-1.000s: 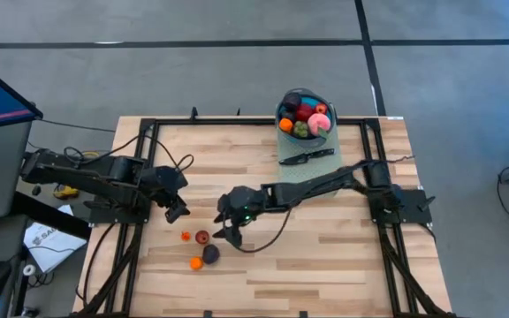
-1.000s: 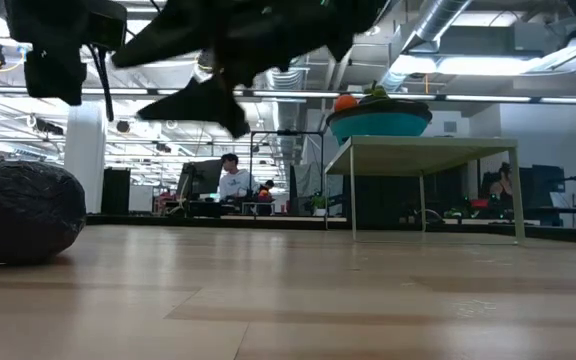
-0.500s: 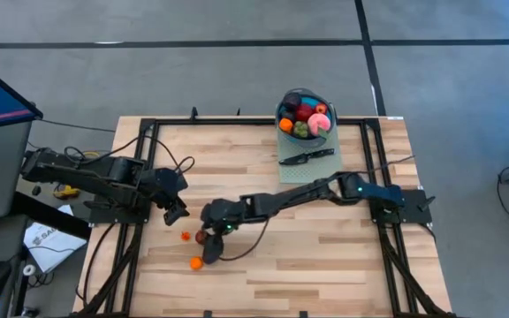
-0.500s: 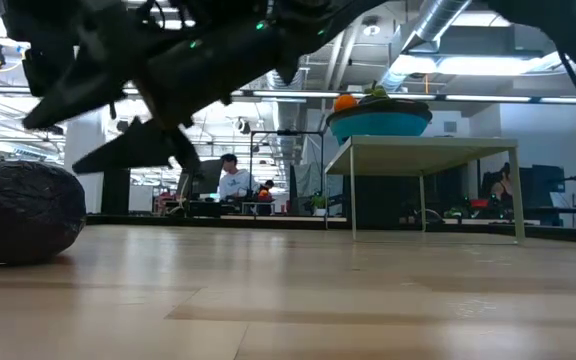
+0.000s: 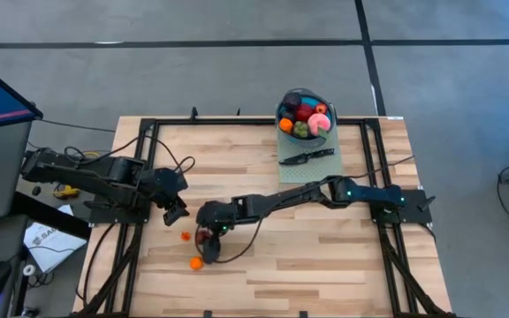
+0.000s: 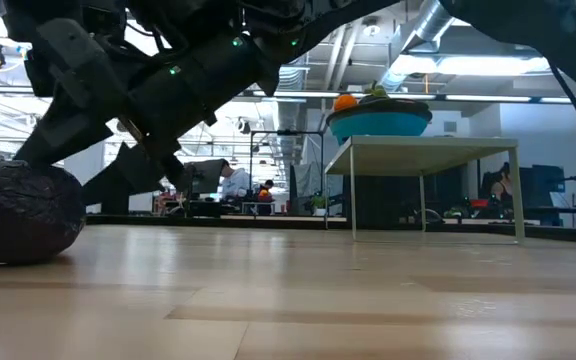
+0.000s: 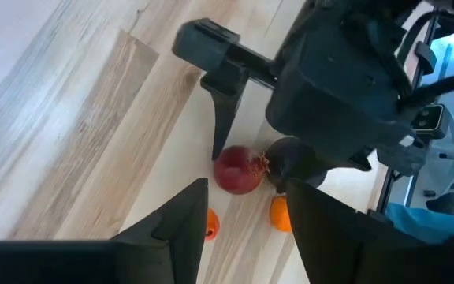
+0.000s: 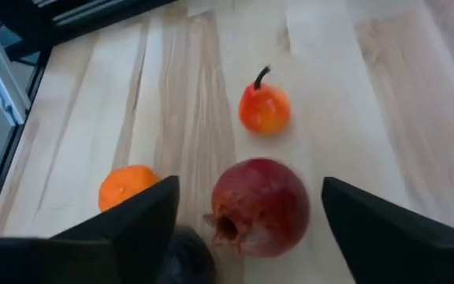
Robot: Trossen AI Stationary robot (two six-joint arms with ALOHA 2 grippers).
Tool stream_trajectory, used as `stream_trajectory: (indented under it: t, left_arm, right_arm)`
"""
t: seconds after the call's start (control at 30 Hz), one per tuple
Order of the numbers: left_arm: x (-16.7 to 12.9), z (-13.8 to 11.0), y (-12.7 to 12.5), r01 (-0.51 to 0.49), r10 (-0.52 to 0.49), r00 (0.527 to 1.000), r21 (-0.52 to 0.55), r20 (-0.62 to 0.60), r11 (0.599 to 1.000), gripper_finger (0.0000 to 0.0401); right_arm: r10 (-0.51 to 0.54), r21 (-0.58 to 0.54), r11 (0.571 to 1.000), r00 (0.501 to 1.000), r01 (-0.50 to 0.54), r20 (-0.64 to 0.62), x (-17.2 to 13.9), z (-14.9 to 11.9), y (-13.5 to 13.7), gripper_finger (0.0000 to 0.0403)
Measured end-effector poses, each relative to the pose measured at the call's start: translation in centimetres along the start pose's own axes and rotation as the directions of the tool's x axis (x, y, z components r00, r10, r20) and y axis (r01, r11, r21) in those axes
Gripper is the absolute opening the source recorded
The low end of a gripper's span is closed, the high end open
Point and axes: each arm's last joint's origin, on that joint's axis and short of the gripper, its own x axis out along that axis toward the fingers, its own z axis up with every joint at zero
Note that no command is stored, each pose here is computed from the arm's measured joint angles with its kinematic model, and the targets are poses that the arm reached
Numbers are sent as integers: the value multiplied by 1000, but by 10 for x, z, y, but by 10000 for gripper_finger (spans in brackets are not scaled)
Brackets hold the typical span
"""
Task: Pick & Place Fruit
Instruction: Put the red pomegranate into the blue strainer bowl on the shelf
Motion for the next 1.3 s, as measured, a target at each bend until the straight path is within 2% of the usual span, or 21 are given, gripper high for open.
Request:
stream_trajectory:
  t: [0.2, 0.33, 0.57, 0.77, 0.93, 1.1, 1.3]
  left_arm:
    - [0, 0, 0, 0, 0, 1000, 0, 0, 1000, 169]
    - [0, 0, 0, 1, -1, 1000, 0, 0, 1000, 169]
    - [0, 0, 0, 1, -1, 1000, -1, 1, 1000, 169]
    - [0, 0, 0, 3, -3, 1000, 0, 3, 1000, 169]
    - [0, 0, 0, 5, -5, 1000, 0, 4, 1000, 169]
    - [0, 0, 0, 5, -5, 1000, 0, 4, 1000, 169]
    - [0, 0, 0, 5, -5, 1000, 0, 4, 1000, 169]
  right_arm:
    - [-11, -19, 1000, 999, 10, -32, 6, -8, -1, 365]
    - [-82, -117, 990, 997, 83, 14, 5, -7, 3, 374]
    - [-112, -168, 979, 993, 115, 29, 6, -8, 8, 346]
    - [-113, -266, 957, 993, 118, 34, 8, -9, 6, 319]
    - [-111, -274, 956, 994, 109, 7, 21, -22, 2, 303]
    - [-112, -313, 942, 992, 122, 50, 19, -19, 10, 288]
    - [-113, -307, 944, 992, 123, 50, 20, -20, 8, 252]
